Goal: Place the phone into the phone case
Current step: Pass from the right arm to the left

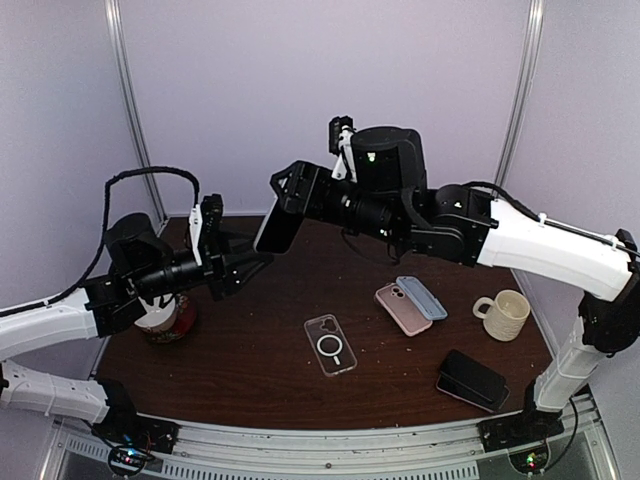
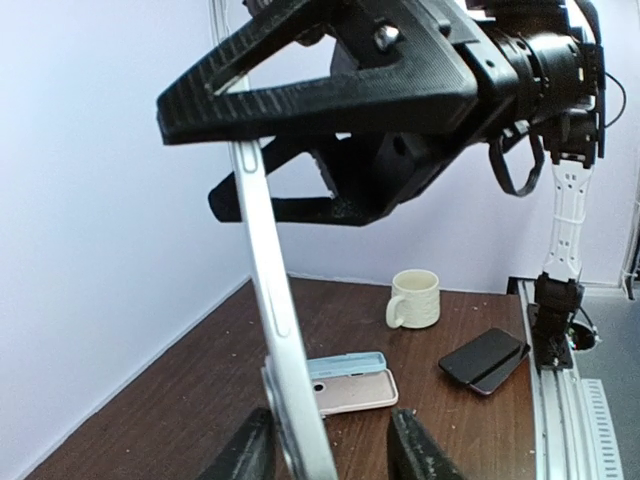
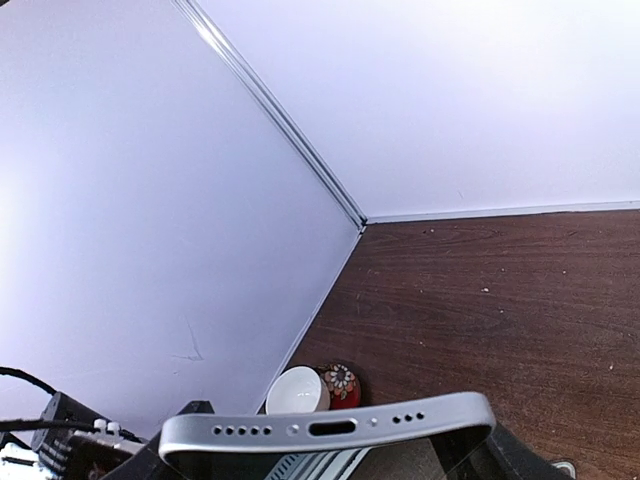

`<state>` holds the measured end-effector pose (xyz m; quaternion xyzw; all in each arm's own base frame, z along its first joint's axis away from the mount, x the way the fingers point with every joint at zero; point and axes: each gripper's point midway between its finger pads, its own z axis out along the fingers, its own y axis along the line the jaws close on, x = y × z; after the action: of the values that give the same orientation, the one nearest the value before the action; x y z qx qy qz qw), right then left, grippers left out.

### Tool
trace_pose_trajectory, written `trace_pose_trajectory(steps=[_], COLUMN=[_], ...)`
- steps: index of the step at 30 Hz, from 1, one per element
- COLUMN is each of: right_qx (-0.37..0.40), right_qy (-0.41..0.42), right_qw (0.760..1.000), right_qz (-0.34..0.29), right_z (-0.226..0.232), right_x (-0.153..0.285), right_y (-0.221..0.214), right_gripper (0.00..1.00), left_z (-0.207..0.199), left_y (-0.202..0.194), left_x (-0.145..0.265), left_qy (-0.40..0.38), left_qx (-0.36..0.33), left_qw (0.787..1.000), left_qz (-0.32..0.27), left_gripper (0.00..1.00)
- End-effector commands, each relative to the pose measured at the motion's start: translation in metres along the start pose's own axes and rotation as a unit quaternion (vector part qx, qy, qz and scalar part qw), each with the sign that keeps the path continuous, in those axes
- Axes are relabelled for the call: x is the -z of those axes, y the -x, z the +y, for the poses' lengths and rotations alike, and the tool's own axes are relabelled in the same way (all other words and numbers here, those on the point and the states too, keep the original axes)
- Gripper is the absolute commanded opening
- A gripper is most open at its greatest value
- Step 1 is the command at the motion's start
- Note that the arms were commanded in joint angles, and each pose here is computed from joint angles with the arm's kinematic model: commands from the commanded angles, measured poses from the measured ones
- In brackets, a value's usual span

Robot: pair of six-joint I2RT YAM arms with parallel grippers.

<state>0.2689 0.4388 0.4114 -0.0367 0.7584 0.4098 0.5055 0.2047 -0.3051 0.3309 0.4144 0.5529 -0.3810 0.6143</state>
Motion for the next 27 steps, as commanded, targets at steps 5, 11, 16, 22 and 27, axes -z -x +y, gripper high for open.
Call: trace_pose_trajectory(steps=[5,11,16,22,27], right_qx=[-0.026,-0.013,0.001,0.086,0.171], right_qy=[0.036,0.023,0.015,0.038,0.065], right_qw=[0.999,0.999,1.000,0.993,0.967], right_qz=[-0.024,-0.020,0.000,0.070,0.177], right_z=[0.018,0.010,-0.002,-0.027,-0.072], right_x=[0.005,0.005,0.003,0.021,0.054], right_y=[0.016,0.011,-0.003,-0.016,-0.047], right_gripper=[0.41,0.41,0.46,0.87,0.96], left_z=[0.007,0.010,0.012,0.022,0.030], left_y=[0.021,0.023,0.027,0.007,-0.029], left_x=[-0.011,-0.008,-0.002,0.006,0.016], left_qy=[0.032,0.045,0.055,0.090,0.111], left_qx=[-0.031,-0.023,-0.016,-0.019,-0.041], left_qw=[0.998,0.998,0.997,0.995,0.982], left_qz=[-0.044,-0.043,-0.048,0.025,0.147], left_gripper=[0.28,0.00,0.00,0.00,0.00])
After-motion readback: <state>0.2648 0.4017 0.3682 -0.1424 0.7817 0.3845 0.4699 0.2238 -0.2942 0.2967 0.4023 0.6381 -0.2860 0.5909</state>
